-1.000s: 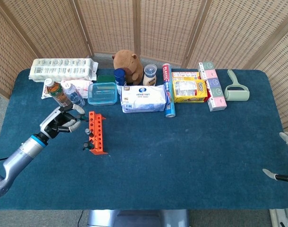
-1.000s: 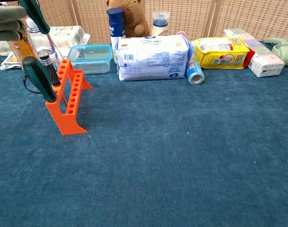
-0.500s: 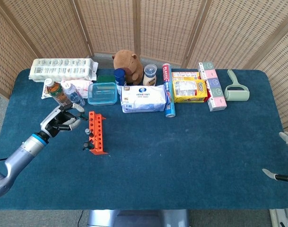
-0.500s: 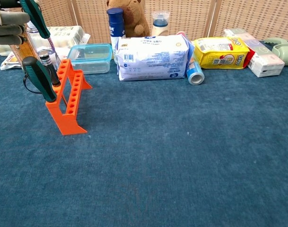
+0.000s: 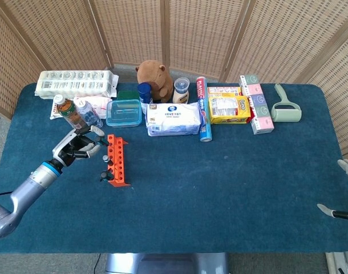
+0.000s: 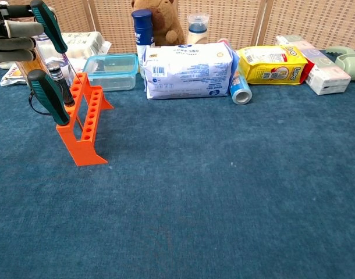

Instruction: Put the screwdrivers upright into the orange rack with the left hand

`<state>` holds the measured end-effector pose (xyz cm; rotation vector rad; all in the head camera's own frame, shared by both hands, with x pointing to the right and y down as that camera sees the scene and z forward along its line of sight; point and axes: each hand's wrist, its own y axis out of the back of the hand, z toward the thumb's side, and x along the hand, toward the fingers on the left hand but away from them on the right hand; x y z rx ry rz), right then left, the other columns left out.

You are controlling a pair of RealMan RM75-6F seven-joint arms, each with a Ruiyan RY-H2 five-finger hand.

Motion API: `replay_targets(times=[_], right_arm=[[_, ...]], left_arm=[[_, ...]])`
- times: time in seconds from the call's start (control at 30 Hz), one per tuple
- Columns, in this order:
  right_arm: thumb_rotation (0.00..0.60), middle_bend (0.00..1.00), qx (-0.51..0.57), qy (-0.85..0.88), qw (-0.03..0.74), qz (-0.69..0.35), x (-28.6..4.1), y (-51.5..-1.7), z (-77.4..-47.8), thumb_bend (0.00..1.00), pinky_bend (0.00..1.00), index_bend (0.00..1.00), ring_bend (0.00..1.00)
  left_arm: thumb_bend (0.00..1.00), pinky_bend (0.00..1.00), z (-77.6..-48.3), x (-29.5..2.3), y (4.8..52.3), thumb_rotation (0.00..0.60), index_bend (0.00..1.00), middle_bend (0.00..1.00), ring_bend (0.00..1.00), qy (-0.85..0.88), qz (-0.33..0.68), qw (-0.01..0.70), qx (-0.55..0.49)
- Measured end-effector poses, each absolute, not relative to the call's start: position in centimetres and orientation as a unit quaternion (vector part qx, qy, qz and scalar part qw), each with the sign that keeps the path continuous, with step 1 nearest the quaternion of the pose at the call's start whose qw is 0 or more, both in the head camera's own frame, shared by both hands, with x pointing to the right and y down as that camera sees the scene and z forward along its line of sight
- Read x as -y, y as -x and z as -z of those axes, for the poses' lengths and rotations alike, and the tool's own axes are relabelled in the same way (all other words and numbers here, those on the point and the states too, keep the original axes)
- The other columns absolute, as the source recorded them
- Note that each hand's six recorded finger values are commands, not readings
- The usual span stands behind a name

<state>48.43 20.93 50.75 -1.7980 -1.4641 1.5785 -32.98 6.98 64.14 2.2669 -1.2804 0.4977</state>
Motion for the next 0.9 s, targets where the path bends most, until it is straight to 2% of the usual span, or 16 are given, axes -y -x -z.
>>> replay_targets(times=[0.9], right_arm=[[0.6, 0.02, 0.519, 0.631, 0.168, -0.552, -20.88, -48.52, -50.52, 0.0, 0.0, 0.02, 0.0]], left_arm=[[0.43, 1.0, -64.91, -7.3, 32.07, 0.6, 0.59, 1.0, 1.0, -0.833, -0.187, 0.248, 0.458]])
